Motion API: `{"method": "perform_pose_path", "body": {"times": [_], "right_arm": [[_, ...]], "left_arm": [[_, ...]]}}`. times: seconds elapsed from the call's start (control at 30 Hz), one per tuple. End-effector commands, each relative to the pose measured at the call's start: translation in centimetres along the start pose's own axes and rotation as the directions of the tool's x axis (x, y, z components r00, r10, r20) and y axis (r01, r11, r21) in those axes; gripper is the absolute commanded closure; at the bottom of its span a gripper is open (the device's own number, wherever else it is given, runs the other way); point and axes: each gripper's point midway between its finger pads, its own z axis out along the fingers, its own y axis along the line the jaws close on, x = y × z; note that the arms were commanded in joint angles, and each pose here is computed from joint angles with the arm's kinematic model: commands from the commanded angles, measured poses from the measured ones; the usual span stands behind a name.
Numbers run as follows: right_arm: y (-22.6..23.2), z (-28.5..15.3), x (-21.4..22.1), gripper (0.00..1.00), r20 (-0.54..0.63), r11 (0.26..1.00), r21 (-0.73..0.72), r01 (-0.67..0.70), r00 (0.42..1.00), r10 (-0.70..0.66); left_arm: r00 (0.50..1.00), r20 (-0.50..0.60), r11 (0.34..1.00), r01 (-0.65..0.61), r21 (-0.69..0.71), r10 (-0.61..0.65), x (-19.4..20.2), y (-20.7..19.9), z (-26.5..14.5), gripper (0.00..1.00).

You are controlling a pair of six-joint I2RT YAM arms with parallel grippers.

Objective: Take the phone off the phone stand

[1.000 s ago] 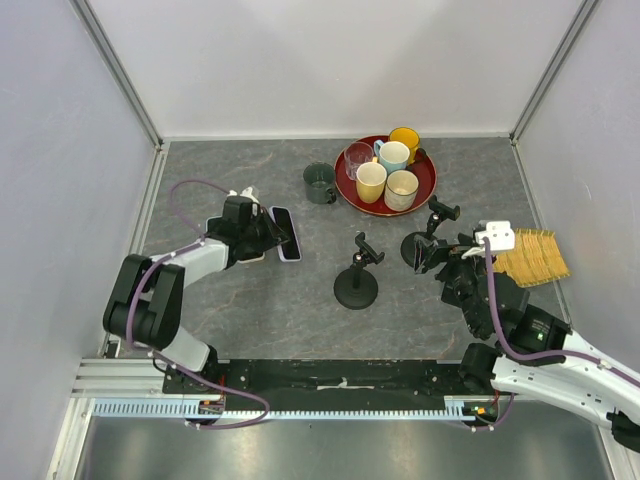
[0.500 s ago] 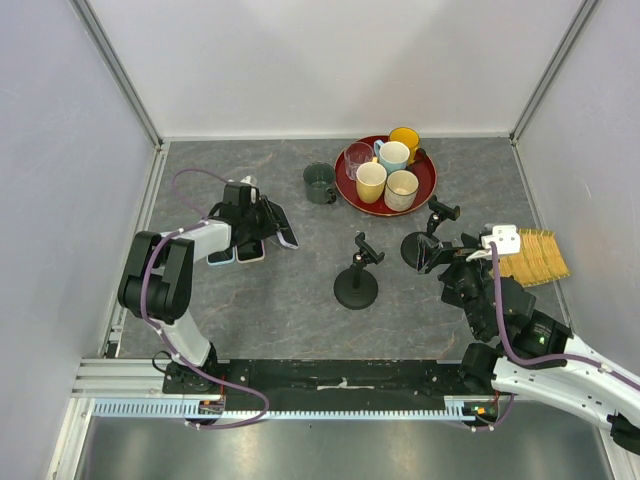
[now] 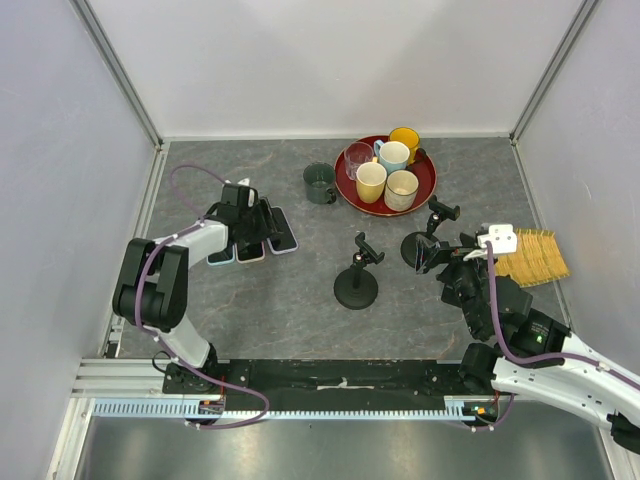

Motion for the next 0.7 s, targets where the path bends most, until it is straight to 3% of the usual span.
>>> {"method": "perform_pose_path", "body": {"times": [0.0, 0.37, 0.6, 0.67], "right_arm": [[0.2, 0.1, -0.4, 0.02, 0.016, 1.000, -0.003, -0.009, 1.000, 0.009], [0.1, 0.1, -0.2, 0.02, 0.011, 1.000, -0.004, -0.003, 1.000, 0.003], [0.2, 0.2, -0.3, 0.02, 0.010, 1.000, 0.004, 0.011, 1.000, -0.011], [0.0, 0.2, -0.6, 0.02, 0.013, 1.000, 0.012, 0.016, 1.000, -0.016]], "left_arm": [[0.994, 0.070, 0.996, -0.088, 0.026, 0.086, -2.7, -1.5, -1.3, 0.39], [0.991, 0.022, 0.991, -0.134, -0.001, 0.134, -3.2, -1.7, 0.7, 0.37], [0.985, 0.034, 0.985, -0.168, -0.045, 0.170, -3.5, -1.4, -1.1, 0.32], [0.980, 0.084, 0.983, -0.177, -0.044, 0.181, -4.4, -2.0, -2.8, 0.32]]}}
